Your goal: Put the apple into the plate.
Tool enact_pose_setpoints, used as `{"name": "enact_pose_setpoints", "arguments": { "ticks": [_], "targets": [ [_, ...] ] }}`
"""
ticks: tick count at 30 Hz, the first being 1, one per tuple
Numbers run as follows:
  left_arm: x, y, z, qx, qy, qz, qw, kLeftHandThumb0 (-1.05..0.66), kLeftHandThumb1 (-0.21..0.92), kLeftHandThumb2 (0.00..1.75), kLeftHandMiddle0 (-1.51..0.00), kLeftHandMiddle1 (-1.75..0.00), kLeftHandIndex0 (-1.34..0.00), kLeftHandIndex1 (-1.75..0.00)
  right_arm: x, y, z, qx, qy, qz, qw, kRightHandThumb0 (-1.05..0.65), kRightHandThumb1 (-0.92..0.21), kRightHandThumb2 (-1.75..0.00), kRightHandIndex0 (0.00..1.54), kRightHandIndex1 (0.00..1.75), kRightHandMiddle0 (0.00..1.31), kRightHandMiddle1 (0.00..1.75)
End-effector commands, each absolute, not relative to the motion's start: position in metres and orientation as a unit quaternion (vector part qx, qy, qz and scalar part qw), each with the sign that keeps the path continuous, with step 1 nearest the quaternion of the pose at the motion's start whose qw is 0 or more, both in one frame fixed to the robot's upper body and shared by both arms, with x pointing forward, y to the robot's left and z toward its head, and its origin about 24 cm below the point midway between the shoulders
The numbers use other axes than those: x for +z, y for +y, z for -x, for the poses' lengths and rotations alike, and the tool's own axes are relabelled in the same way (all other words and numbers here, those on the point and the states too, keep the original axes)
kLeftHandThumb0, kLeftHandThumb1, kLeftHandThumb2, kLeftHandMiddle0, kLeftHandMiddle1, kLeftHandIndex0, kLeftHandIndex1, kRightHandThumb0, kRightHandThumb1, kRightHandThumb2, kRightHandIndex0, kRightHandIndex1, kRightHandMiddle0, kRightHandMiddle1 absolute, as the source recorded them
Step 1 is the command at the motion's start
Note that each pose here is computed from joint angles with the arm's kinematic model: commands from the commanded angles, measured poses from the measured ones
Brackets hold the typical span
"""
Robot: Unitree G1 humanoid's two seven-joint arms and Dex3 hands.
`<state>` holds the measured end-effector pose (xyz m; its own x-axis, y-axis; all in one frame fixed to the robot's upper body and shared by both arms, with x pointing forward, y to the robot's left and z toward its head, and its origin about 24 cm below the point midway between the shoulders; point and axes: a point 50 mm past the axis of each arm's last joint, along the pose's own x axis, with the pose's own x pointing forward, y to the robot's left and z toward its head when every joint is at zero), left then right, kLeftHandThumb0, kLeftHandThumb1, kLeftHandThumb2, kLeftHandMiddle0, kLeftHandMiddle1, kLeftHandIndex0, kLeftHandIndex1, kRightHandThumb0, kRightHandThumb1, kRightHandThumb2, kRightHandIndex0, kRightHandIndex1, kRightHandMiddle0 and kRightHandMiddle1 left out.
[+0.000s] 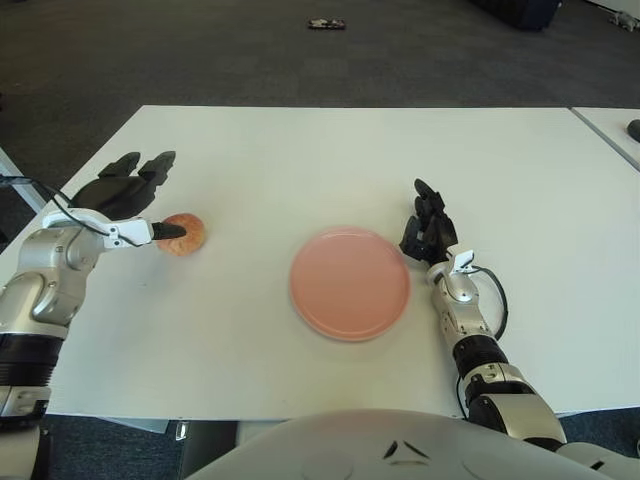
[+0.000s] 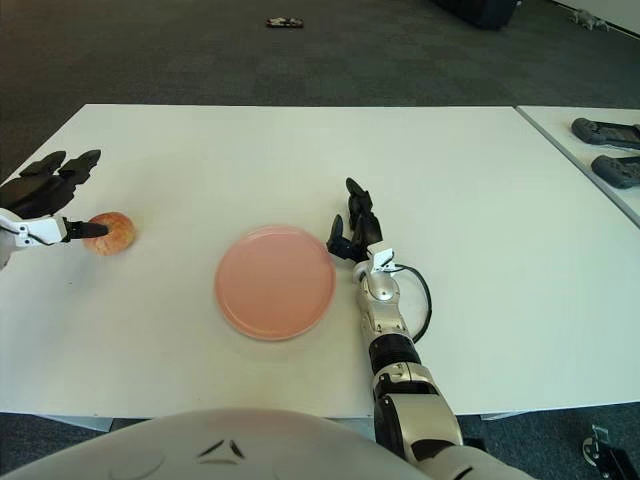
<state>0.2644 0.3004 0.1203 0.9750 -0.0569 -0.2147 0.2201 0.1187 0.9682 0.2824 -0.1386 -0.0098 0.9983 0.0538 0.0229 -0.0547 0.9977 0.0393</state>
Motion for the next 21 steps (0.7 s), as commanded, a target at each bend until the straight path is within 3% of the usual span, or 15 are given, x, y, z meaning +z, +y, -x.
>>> {"name": "enact_pose_setpoints", "arguments": {
  "ticks": [1, 21],
  "targets": [
    [0.121, 0.297, -0.268, -0.106, 0.046, -0.637, 0.762, -1.05, 0.9, 0.09, 0.0, 0.0, 0.0, 0.0, -0.027, -0.14, -0.273, 0.023, 0.035, -0.031, 0.999, -0.36, -0.51, -1.4, 0.16, 0.01, 0.0, 0.39],
    [0.106, 0.292, -0.269, -0.12, 0.01, -0.542, 0.831, -1.05, 0.81, 0.03, 0.0, 0.0, 0.0, 0.0, -0.026, -0.144, -0.275, 0.025, 0.034, -0.028, 0.999, -0.35, -0.5, -1.4, 0.15, 0.0, 0.0, 0.39]
  ]
}}
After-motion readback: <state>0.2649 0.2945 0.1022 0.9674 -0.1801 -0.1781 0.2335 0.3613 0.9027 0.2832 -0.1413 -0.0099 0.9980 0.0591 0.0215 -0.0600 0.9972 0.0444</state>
